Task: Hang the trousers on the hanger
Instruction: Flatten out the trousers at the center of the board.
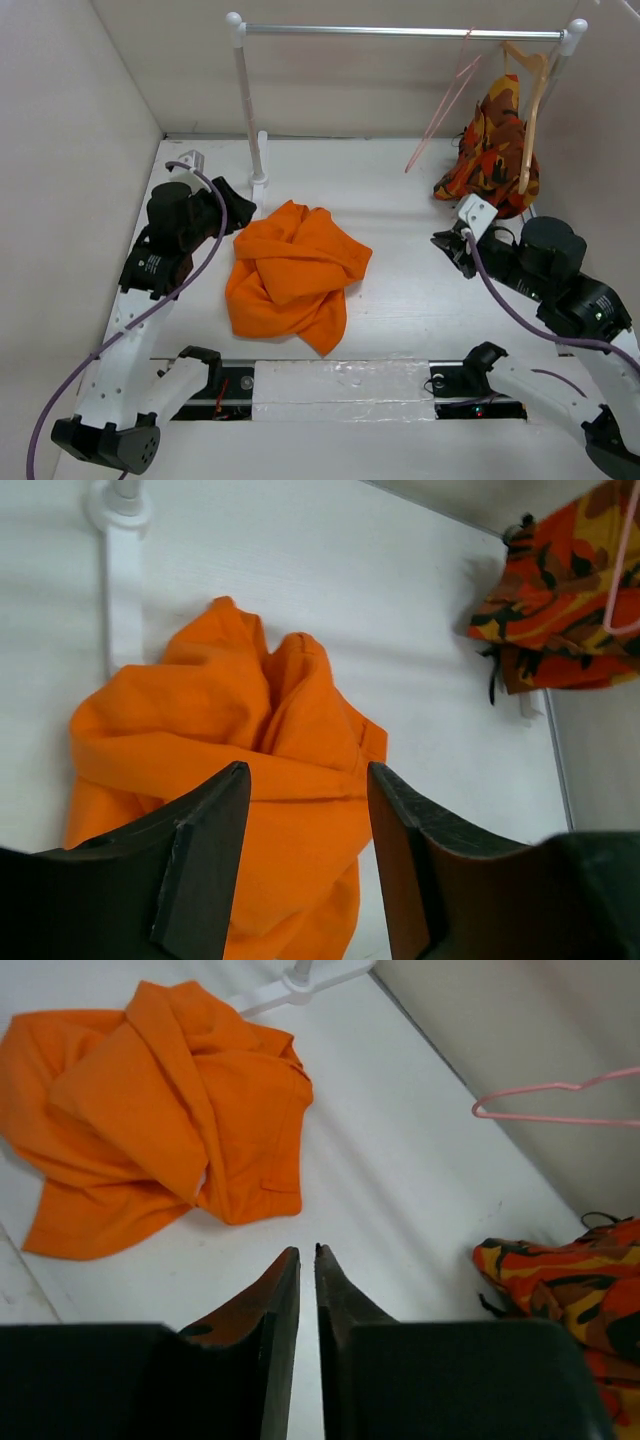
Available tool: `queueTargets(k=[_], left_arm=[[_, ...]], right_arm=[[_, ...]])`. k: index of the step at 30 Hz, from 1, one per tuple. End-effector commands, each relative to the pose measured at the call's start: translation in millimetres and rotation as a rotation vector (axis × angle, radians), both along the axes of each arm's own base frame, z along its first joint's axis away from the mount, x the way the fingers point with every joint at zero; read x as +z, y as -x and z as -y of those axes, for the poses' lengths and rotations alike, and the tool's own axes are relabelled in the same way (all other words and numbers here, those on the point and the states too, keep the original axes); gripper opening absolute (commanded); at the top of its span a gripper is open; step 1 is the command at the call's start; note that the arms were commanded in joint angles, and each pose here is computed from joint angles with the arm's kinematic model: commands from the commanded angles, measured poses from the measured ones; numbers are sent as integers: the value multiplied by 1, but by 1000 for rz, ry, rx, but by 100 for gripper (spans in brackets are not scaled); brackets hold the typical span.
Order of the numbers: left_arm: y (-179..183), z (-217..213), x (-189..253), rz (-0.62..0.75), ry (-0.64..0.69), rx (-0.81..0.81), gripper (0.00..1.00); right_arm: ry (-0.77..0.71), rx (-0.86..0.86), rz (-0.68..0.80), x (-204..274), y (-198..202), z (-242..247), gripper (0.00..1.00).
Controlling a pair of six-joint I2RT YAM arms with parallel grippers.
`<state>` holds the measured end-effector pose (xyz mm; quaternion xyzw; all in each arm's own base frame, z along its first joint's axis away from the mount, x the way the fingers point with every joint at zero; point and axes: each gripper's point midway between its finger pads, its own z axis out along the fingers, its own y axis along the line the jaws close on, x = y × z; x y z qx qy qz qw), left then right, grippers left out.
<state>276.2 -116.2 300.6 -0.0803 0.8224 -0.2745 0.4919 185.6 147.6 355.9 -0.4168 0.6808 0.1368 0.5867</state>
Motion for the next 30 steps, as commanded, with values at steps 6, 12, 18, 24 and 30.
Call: queueTargets(k=[6,12,18,24,30], left_arm=[[0,-72,-6,-84,-95,424,45],[12,-59,-90,-329,-87,398,50],[46,-44,-133,-450,-16,335,78],[76,-41,-169,-564,52,370,85],[84,-28,-189,-609,171,379,89]], right_arm=[[28,64,-107,-44,3,-15,0],[50,142,-207,-114,-12,-51,21],[109,220,-213,-152,-28,-80,81],[200,292,-242,-181,-39,-95,87],[237,348,-222,-190,-54,-113,89]])
